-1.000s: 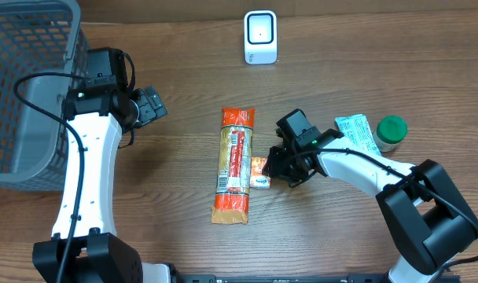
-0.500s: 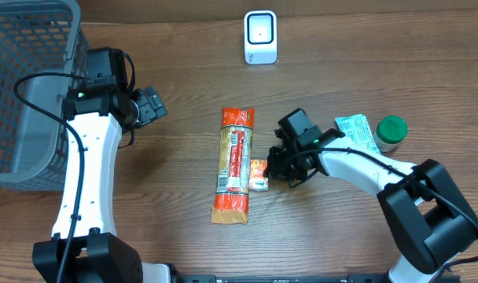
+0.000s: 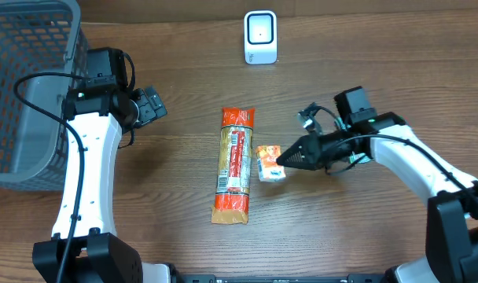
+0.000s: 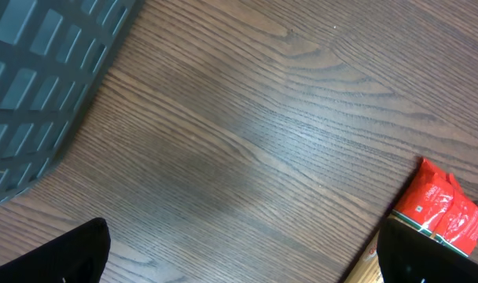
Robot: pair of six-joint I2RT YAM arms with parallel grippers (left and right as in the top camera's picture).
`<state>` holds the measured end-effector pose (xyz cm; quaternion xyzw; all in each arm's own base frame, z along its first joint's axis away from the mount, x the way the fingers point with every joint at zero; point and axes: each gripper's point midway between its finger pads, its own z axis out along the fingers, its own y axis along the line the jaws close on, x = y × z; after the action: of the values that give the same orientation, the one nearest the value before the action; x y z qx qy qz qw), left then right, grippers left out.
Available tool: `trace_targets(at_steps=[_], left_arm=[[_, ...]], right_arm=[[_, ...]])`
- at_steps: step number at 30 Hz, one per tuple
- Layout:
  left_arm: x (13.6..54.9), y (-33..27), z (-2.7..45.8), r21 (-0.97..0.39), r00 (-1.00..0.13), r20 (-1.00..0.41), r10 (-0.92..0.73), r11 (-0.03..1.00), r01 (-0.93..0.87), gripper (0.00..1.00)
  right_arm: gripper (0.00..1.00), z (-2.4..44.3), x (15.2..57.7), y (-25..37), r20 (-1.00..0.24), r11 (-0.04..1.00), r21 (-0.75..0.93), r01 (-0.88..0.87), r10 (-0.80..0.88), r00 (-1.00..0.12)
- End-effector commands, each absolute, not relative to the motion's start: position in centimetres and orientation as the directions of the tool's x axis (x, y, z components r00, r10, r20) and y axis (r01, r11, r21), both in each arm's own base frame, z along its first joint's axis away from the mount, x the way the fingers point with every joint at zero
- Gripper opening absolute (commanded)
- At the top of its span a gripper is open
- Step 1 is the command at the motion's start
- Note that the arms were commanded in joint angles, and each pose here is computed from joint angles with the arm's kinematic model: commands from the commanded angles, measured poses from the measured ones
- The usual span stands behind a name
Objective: Scan the item barcode
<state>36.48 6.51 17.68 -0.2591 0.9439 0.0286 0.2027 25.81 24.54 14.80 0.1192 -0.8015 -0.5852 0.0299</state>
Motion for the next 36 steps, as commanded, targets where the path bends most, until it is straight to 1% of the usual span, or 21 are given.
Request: trace_targets(at_steps=[1, 3, 11, 16, 22, 29, 36], left_arm=[[36.5, 6.5, 17.3, -0.043, -0.794, -0.388, -0.468, 0.87, -0.492, 1.0], [36.5, 6.5, 17.3, -0.043, -0.794, -0.388, -0.468, 0.87, -0.492, 1.0], [36.5, 6.5, 17.3, -0.043, -0.794, -0.388, -0.468, 0.87, -0.492, 1.0], [36.5, 6.5, 17.3, -0.043, -0.794, -0.388, -0.468, 0.87, -0.492, 1.0], [36.5, 6.5, 17.3, -0.043, -0.794, -0.388, -0.468, 0.87, -0.492, 1.0], [36.5, 6.5, 17.3, -0.043, -0.794, -0.388, -0.468, 0.87, -0.492, 1.0], [36.5, 6.5, 17.3, -0.043, -0.794, -0.388, -0.468, 0.87, -0.492, 1.0]], right_arm=[[0.04, 20.2, 25.0, 23.3, -0.296, -0.017, 0.954, -0.3, -0.214, -0.931], [0.04, 21.3, 25.2, 22.4, -0.307, -0.077, 0.951, -0.298, -0.179, -0.935], [0.04, 21.4, 25.2, 20.1, -0.254, -0.046, 0.967, -0.251, -0.1, -0.962], [0.04, 23.0, 24.7, 18.4, -0.25, -0.03, 0.968, -0.248, -0.042, -0.967], [0.04, 25.9, 24.2, 16.3, -0.313, -0.006, 0.95, -0.313, 0.043, -0.949], [0.04, 28.5, 22.4, 15.9, -0.42, 0.007, 0.907, -0.42, 0.061, -0.905], [0.04, 29.1, 21.7, 15.9, -0.417, 0.007, 0.909, -0.418, 0.061, -0.907]])
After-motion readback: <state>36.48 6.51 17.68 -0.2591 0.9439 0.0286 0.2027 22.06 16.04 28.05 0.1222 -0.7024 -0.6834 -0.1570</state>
